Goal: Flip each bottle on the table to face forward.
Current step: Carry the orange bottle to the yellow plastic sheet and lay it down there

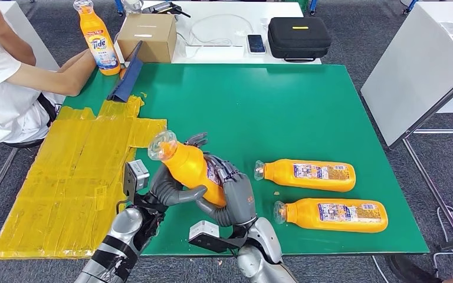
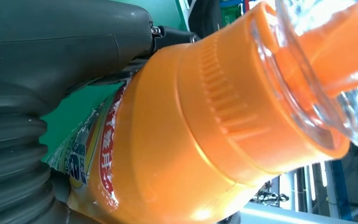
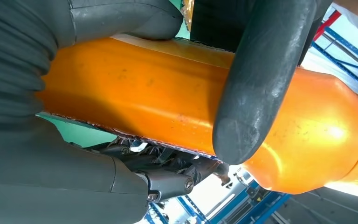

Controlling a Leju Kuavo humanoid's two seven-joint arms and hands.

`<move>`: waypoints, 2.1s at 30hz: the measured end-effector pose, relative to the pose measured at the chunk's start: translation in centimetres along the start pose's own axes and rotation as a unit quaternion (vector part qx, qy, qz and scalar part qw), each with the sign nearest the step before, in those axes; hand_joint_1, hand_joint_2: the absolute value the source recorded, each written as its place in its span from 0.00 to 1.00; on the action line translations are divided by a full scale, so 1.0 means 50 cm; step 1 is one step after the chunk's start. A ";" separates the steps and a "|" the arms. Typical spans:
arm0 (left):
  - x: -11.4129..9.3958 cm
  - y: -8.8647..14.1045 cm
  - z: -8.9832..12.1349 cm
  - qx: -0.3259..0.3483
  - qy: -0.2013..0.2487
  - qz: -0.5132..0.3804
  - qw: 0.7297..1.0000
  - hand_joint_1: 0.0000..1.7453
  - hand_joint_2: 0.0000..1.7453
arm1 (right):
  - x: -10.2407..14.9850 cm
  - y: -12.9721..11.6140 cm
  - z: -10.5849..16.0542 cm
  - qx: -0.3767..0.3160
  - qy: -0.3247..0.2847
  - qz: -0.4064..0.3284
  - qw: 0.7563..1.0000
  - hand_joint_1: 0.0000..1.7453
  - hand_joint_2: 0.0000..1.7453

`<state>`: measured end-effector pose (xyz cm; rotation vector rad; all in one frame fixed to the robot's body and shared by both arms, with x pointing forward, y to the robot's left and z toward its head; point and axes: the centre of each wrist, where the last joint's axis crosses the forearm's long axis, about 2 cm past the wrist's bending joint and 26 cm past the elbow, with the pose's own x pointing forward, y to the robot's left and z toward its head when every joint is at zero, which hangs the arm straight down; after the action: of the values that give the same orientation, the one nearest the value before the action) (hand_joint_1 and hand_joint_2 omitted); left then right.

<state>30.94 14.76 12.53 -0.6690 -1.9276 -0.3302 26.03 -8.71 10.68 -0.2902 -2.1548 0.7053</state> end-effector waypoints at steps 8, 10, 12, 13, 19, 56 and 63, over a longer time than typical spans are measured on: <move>-0.001 -0.006 -0.002 0.002 -0.001 0.001 1.000 1.00 1.00 | 0.000 0.001 0.001 -0.003 -0.001 0.002 1.000 1.00 1.00; -0.001 -0.007 -0.002 0.004 -0.001 0.000 1.000 1.00 1.00 | 0.001 0.001 0.001 -0.003 -0.002 0.002 1.000 1.00 1.00; -0.001 -0.007 -0.002 0.005 0.000 -0.001 1.000 1.00 1.00 | 0.001 0.001 0.001 -0.004 -0.002 0.002 1.000 1.00 1.00; -0.001 -0.007 -0.003 0.005 0.000 -0.002 1.000 1.00 1.00 | 0.001 0.001 0.001 -0.004 -0.002 0.002 1.000 1.00 1.00; -0.001 -0.009 -0.003 0.006 0.001 -0.002 1.000 1.00 1.00 | 0.001 0.001 0.001 -0.004 -0.002 0.003 1.000 1.00 1.00; 0.048 0.241 -0.117 0.205 0.145 -0.712 0.656 1.00 1.00 | 0.083 -0.090 -0.031 -0.176 -0.076 -0.065 0.979 0.00 1.00; 0.040 0.295 -0.087 0.190 0.184 -0.757 0.597 1.00 1.00 | 0.092 -0.104 -0.038 -0.193 -0.089 -0.067 0.975 0.00 1.00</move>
<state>42.18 25.09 15.29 1.4237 -1.5695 -0.9308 24.80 -10.22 17.61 -0.2899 -2.4515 0.2380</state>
